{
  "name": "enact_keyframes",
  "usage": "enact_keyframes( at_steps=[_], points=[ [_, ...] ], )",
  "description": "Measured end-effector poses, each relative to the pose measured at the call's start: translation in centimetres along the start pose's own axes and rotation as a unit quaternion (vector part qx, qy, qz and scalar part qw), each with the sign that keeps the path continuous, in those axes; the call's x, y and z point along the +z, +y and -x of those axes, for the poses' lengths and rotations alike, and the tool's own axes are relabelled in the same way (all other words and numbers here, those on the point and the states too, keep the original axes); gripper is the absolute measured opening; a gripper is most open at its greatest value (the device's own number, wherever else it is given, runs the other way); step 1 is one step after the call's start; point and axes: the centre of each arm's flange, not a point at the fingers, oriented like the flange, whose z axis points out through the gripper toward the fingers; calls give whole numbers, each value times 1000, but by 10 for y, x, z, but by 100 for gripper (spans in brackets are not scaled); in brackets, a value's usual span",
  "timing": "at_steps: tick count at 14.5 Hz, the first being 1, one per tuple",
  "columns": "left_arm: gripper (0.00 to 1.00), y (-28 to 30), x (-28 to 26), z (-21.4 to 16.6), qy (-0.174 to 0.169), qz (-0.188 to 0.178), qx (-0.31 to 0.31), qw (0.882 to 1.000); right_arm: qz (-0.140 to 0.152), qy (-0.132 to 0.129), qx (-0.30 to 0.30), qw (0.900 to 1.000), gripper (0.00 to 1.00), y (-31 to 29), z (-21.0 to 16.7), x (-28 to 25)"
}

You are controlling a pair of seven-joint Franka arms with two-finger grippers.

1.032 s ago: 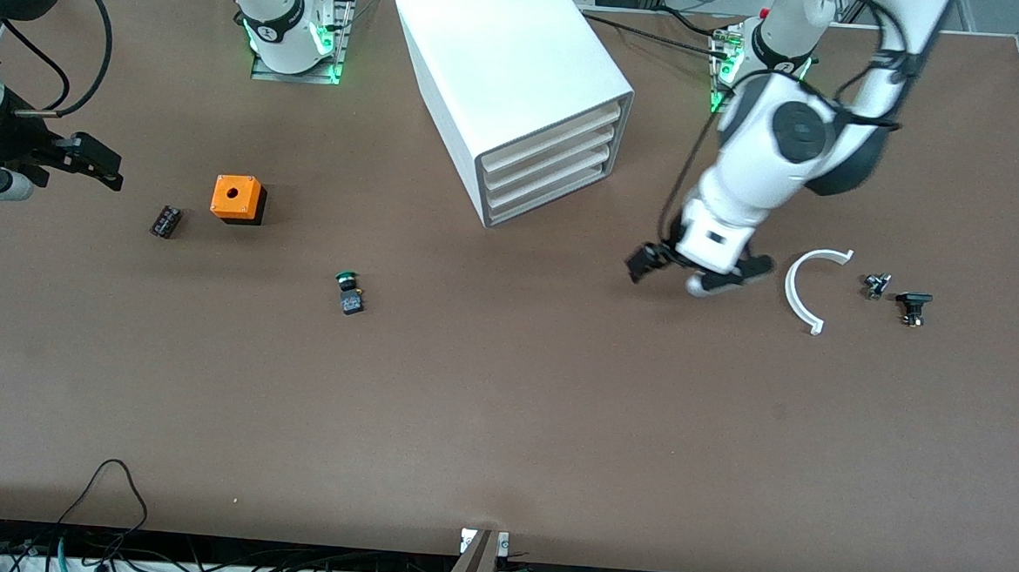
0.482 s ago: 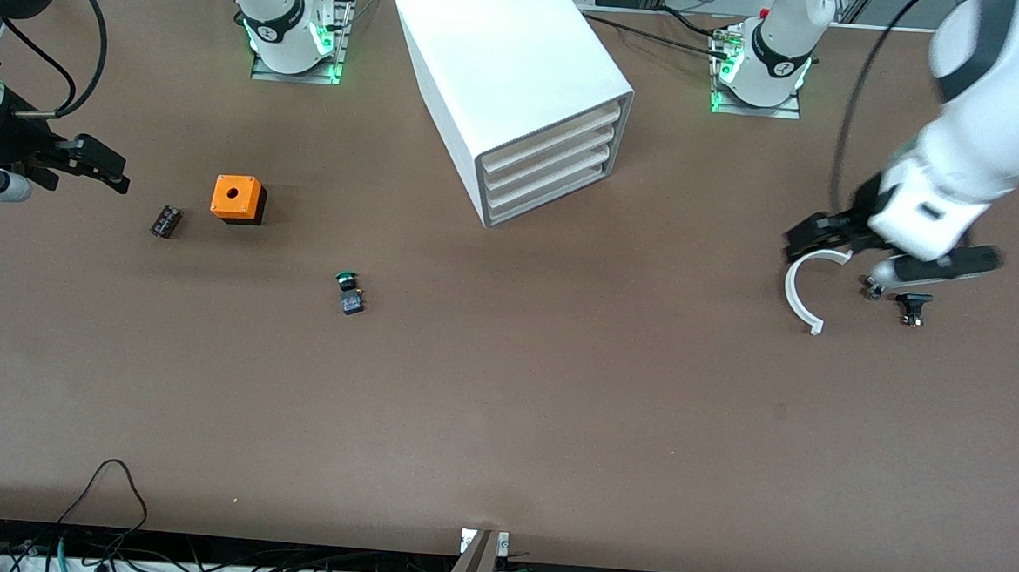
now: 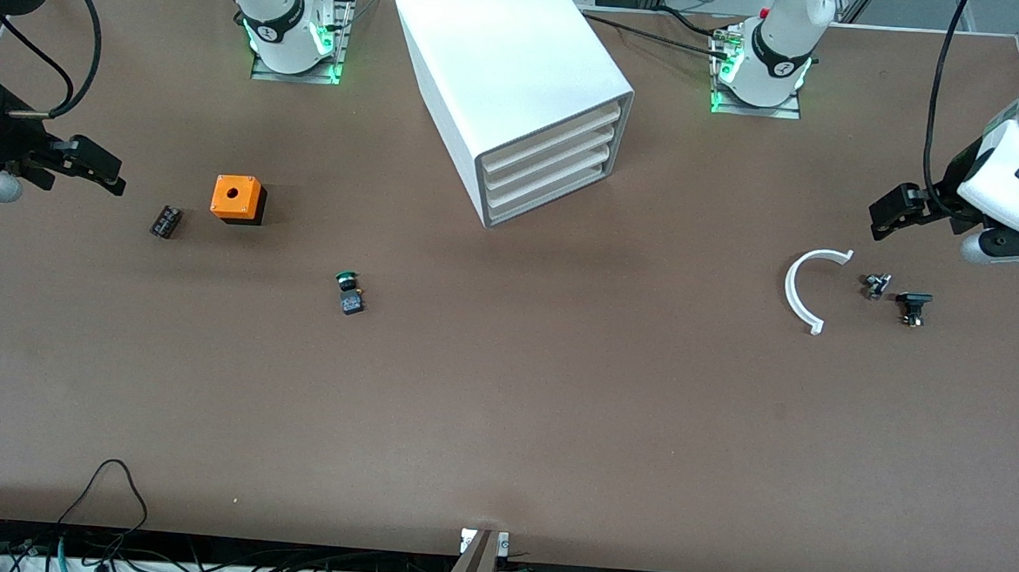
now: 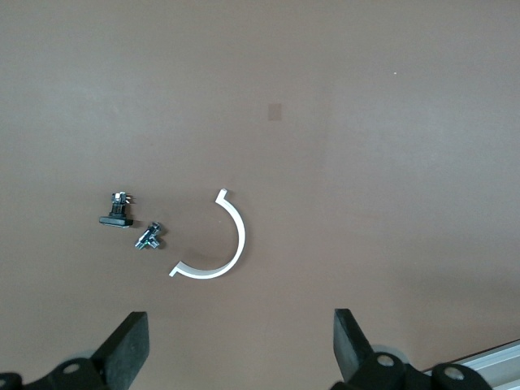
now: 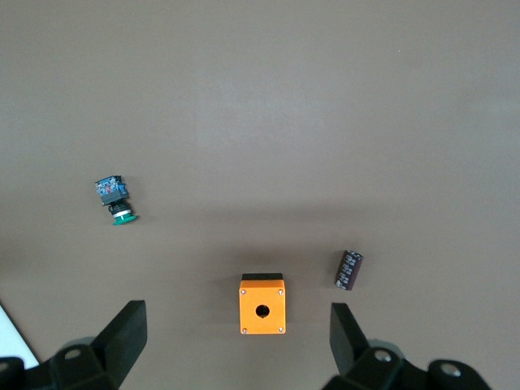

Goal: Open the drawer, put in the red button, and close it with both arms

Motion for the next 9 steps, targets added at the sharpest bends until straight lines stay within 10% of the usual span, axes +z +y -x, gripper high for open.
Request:
enact_keyframes(
  at_steps=[9],
  points=[
    [100,2,-13,1,8,13,6,1000,0,-1,-4,1000,100,0,0,0]
  ],
)
